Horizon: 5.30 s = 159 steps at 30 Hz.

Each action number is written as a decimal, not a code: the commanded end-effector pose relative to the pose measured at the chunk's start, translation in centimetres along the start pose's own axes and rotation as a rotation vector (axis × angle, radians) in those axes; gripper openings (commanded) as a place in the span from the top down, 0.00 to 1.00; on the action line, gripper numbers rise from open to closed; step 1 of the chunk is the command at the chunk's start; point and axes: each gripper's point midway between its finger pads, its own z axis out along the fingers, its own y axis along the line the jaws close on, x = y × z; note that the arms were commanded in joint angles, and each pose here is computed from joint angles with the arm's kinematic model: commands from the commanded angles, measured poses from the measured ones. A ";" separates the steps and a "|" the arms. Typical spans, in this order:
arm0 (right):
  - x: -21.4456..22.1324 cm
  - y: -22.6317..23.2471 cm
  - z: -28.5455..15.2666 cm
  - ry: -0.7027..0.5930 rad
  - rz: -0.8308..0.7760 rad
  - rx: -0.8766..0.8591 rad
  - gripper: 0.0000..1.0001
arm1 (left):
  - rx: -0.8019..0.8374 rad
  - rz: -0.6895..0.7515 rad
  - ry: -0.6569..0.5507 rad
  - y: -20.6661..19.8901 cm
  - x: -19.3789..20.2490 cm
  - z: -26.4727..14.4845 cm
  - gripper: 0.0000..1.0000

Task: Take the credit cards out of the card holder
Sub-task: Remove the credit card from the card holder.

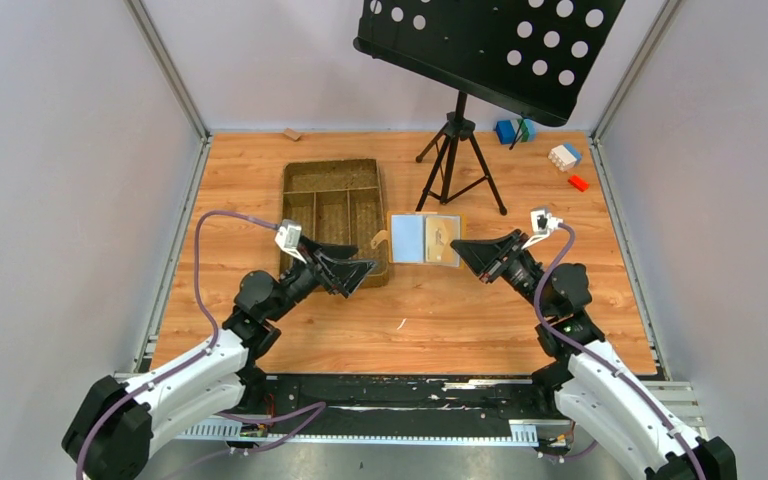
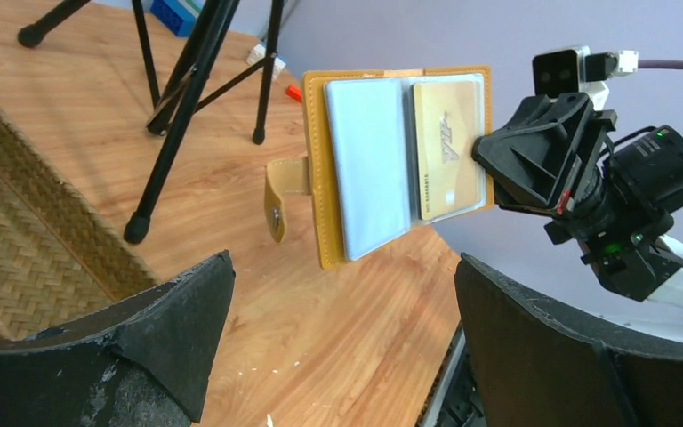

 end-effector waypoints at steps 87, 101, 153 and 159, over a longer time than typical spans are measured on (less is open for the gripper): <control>4.0 2.4 1.9 0.202 0.152 -0.232 1.00 | 0.149 -0.105 0.045 -2.1 5.1 4.9 0.38; 3.4 2.2 1.6 0.172 0.108 -0.195 1.00 | -0.028 -0.073 0.100 1.0 6.0 5.1 0.82; 5.1 -0.5 2.7 0.254 0.149 -0.091 0.70 | 0.098 -0.163 0.118 -2.2 4.8 5.2 1.00; 5.8 -0.3 2.9 0.288 0.173 -0.125 0.69 | 0.099 -0.201 0.117 -1.8 4.7 5.2 1.00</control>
